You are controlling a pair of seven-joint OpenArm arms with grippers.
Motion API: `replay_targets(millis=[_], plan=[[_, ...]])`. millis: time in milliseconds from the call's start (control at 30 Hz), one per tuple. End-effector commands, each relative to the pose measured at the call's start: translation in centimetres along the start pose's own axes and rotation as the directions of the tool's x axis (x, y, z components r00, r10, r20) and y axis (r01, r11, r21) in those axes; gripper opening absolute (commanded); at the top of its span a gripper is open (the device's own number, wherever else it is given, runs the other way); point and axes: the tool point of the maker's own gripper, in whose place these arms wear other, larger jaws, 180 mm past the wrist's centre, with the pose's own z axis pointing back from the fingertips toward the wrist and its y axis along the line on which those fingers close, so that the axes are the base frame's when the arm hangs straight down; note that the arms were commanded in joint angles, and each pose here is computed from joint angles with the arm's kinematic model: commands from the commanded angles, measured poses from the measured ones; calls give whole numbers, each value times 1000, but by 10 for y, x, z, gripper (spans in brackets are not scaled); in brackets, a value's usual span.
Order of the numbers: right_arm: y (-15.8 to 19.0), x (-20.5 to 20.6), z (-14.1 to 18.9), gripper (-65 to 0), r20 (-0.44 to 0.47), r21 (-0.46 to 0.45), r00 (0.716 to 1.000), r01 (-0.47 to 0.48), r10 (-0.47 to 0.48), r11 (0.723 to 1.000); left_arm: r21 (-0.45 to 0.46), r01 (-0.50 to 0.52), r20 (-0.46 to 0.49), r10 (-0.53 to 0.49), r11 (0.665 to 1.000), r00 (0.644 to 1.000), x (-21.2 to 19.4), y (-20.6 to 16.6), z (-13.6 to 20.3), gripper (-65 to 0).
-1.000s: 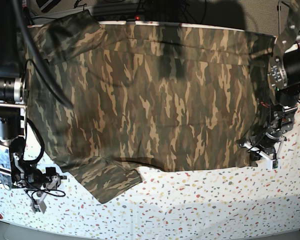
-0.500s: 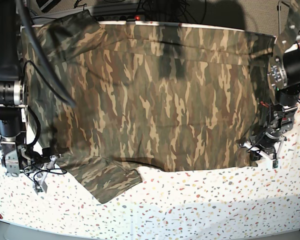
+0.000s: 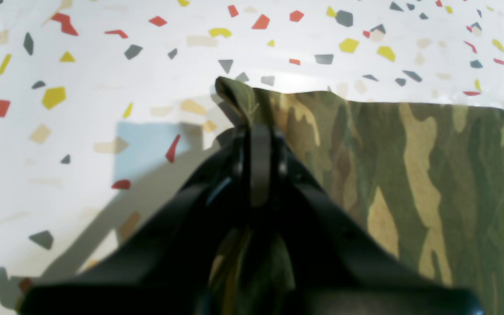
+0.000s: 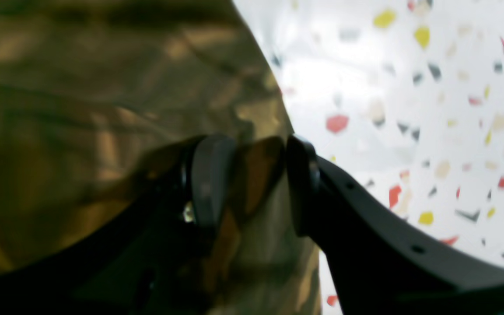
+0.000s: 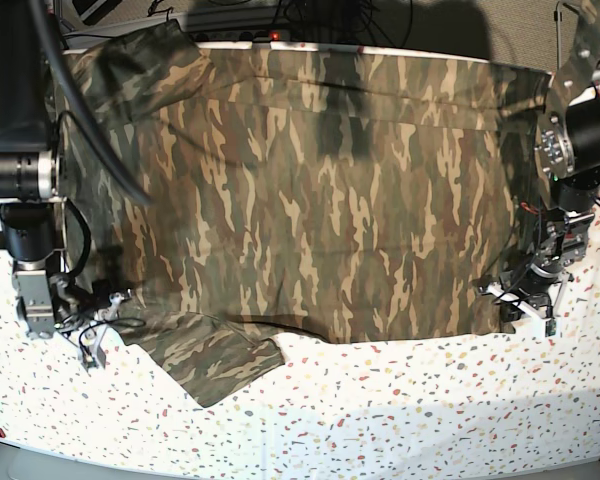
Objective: Fold the T-shirt properly
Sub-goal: 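Grasp the hem corners with both grippers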
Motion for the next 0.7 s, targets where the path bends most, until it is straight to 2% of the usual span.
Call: replay_targets(millis=[0,67,167,233,400,500,667], plan=[[-21,24,11,-410,52,-44,999,-6,9,999,-6,18,-21,-18,1000,1000,3,0,-1,-650],[-25,25,12,-405,52,-62,998,-34,37,997,-6,18,-21,-18,1000,1000,3,0,-1,-650],[-24,36,13,-301,117,-60,992,-33,40,998,-6,18,-21,-18,1000,1000,3,0,-1,-650],[-24,43,14,-268,152,-60,988,-33,41,998,-5,18,-21,-18,1000,1000,3,0,-1,-650],[-22,43,13,-268,176,-43,984,-2,9,999,-6,18,-21,-18,1000,1000,3,0,-1,-650],[-25,31,10,-268,173,-49,984,37,-28,998,-6,18,-21,-18,1000,1000,3,0,-1,-650],[-27,10,5,-269,158,-61,987,37,-27,997,-5,18,-21,-18,1000,1000,3,0,-1,-650]])
